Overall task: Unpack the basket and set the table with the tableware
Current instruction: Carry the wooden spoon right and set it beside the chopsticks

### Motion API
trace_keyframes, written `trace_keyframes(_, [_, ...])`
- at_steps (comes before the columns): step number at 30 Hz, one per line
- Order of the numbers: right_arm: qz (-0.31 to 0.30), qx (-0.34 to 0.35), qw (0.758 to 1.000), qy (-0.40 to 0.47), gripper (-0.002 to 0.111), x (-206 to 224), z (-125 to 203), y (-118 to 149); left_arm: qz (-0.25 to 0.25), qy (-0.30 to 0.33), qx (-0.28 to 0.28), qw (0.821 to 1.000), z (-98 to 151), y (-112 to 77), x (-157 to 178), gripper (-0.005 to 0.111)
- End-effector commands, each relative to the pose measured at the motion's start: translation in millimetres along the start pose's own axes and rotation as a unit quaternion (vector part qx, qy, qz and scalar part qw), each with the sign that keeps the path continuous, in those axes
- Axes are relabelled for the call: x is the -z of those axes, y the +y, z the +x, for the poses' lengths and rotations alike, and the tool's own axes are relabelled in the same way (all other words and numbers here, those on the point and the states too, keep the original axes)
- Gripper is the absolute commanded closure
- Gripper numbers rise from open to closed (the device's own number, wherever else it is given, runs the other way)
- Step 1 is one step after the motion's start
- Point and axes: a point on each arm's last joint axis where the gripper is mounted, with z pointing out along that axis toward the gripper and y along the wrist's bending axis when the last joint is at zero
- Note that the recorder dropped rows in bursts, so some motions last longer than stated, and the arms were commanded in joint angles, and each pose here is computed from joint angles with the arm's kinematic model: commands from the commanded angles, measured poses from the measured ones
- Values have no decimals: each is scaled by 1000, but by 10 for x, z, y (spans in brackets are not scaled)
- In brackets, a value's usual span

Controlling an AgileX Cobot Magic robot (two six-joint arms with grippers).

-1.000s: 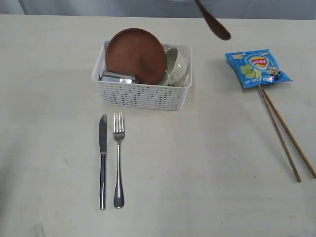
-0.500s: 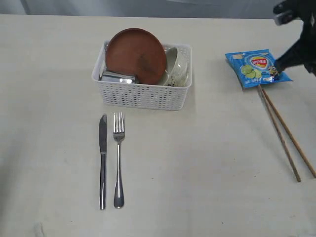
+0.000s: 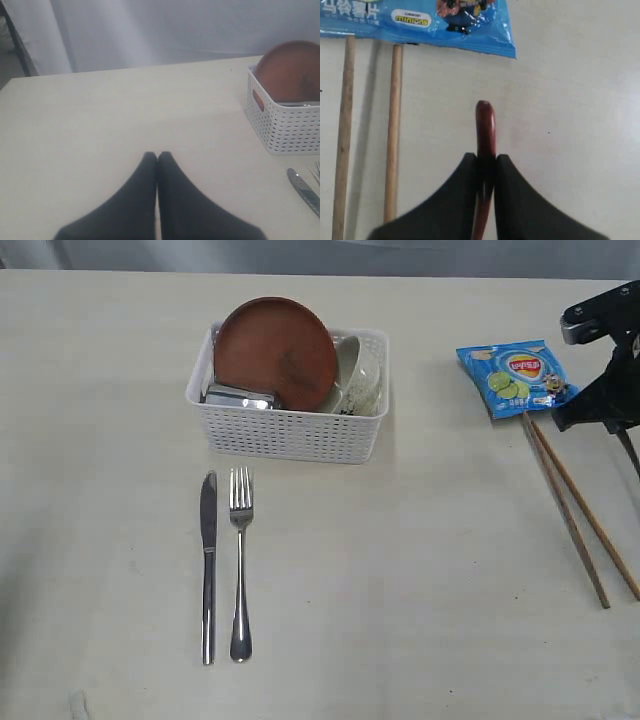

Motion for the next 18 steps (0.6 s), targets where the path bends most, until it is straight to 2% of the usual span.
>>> trace_keyframes(1, [-6,-5,1000,4,104,-23,12,-4,2,-6,-1,1000,-2,-3,0,107])
trace_keyframes(2, [-8,-10,1000,7,100,-19,12,-3,2,-6,-1,1000,-2,-3,0,107])
trace_keyframes(6, [-6,-21,999,29,70,6,-41,-42,2,-6,-1,1000,-2,-3,0,107])
trace_keyframes(7, [-4,-27,999,31,66,21,-60,-57,2,-6,-1,1000,-2,-3,0,107])
trace_keyframes(12, [-23,-68,997,24,65,143,-194,-94,2,-6,-1,1000,-2,-3,0,107])
trace_keyframes(15, [-81,-61,995,-4,65,337,-371,-36,2,-6,-1,1000,-2,-3,0,107])
trace_keyframes(18, [-177,-58,981,-47,65,636,-598,125,2,-6,-1,1000,-2,-3,0,107])
